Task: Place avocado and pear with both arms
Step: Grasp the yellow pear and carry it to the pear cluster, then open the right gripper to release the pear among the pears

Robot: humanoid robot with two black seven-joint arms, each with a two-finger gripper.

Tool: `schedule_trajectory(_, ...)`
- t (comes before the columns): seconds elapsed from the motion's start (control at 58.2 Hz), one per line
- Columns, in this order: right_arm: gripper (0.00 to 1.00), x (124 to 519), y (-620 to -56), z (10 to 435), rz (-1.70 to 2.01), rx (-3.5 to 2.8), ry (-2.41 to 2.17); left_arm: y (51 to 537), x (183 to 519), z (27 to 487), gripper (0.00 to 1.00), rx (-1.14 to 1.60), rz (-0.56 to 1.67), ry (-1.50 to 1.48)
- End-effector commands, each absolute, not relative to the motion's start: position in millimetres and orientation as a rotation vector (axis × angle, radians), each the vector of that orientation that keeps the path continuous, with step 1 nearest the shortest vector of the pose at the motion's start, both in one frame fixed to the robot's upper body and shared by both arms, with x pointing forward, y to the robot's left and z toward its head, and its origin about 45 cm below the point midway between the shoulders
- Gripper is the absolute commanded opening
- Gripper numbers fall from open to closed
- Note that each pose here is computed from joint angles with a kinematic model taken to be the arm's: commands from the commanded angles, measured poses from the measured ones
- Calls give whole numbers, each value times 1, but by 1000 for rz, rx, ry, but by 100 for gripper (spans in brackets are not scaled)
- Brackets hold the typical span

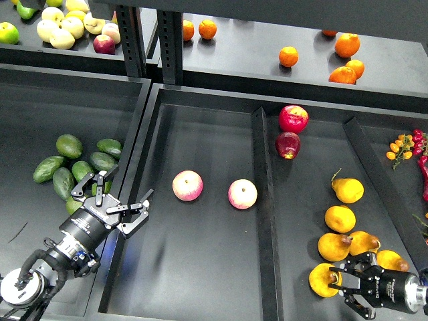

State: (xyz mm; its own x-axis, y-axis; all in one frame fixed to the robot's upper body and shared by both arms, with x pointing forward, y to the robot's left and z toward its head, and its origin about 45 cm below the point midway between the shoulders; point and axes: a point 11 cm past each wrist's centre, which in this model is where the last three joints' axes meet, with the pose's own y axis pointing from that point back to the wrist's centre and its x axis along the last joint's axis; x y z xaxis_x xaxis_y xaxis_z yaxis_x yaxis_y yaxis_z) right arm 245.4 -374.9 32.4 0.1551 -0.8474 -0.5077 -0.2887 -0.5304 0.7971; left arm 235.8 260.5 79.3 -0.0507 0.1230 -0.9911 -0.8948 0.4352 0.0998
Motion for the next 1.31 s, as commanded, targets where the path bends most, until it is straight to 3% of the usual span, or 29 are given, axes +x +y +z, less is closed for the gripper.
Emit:
schedule_trajectory(0.0,35,244,-374,30,-1380,1904,-1073,260,236,80,99,-756,968,1366)
schedule_trajectory(0.24,56,245,-379,34,-1365,1903,-1078,260,235,79,99,-754,969,1367)
schedule_trajectory(0.361,77,248,-381,38,-1350,1908,-1079,261,234,79,99,-755,971,1370)
schedule_trajectory(0.515,94,260,-387,51,-1309,1928,-1095,261,234,79,99,-754,970,1370)
schedule_trajectory(0.635,99,279,-401,80,-1224,1963,-1114,260,234,79,99,-753,970,1370)
schedule_trajectory(0.859,99,336,-414,143,-1052,2068,-1208,260,234,81,99,-755,965,1364)
schedule_trajectory(1.082,99,366,-352,139,-1155,2248,-1186,259,232,80,99,-754,965,1368)
schedule_trajectory(1.288,99,369,-291,115,-1331,2352,-1135,259,231,82,99,-755,962,1365)
